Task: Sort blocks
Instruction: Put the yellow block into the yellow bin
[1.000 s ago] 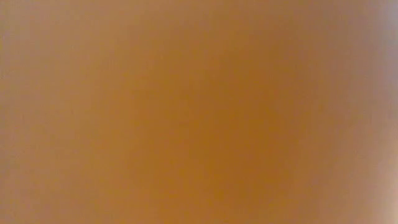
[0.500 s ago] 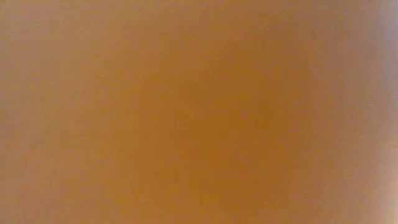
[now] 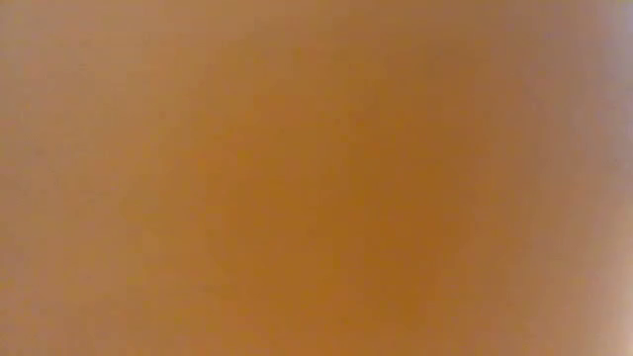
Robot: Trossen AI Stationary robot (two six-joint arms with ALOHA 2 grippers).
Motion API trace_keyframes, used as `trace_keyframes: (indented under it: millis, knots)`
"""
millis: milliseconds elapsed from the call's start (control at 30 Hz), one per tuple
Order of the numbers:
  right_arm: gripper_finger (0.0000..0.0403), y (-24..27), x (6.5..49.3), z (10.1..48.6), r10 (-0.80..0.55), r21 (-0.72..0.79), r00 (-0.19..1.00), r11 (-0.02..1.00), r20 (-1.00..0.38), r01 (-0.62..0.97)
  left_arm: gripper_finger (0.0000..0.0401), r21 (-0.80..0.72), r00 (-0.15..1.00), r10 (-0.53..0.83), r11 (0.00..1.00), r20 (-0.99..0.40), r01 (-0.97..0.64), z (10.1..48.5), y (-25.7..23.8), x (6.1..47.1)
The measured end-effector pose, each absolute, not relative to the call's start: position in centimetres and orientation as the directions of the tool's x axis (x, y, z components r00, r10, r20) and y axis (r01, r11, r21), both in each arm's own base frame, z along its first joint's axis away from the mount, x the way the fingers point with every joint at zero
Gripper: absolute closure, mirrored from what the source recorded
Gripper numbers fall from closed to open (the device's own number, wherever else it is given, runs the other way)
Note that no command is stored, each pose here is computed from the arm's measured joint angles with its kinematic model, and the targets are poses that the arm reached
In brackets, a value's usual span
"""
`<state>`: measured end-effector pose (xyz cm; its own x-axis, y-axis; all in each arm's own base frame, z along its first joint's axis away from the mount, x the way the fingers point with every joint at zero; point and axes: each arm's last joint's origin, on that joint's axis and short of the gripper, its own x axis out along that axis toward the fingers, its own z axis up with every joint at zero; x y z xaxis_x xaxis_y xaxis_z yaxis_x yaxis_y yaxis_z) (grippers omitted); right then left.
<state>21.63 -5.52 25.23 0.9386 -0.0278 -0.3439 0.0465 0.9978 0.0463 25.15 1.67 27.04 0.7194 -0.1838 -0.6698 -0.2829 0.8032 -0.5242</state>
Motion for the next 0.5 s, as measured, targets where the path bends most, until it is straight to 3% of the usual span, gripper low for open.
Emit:
trace_keyframes:
  millis: [267,500]
  knots:
    - [0.025,-5.5,21.5,24.9,-0.022,0.055,0.927,0.997,-0.374,0.046,0.0312,-0.629,0.777,-0.259,0.747,-0.573,-0.215,26.6,-5.5,27.6]
    - [0.025,-5.4,21.3,24.4,-0.015,0.07,0.903,0.996,-0.43,0.049,0.0312,-0.727,0.834,-0.225,0.632,-0.504,-0.269,24.7,-12.0,28.9]
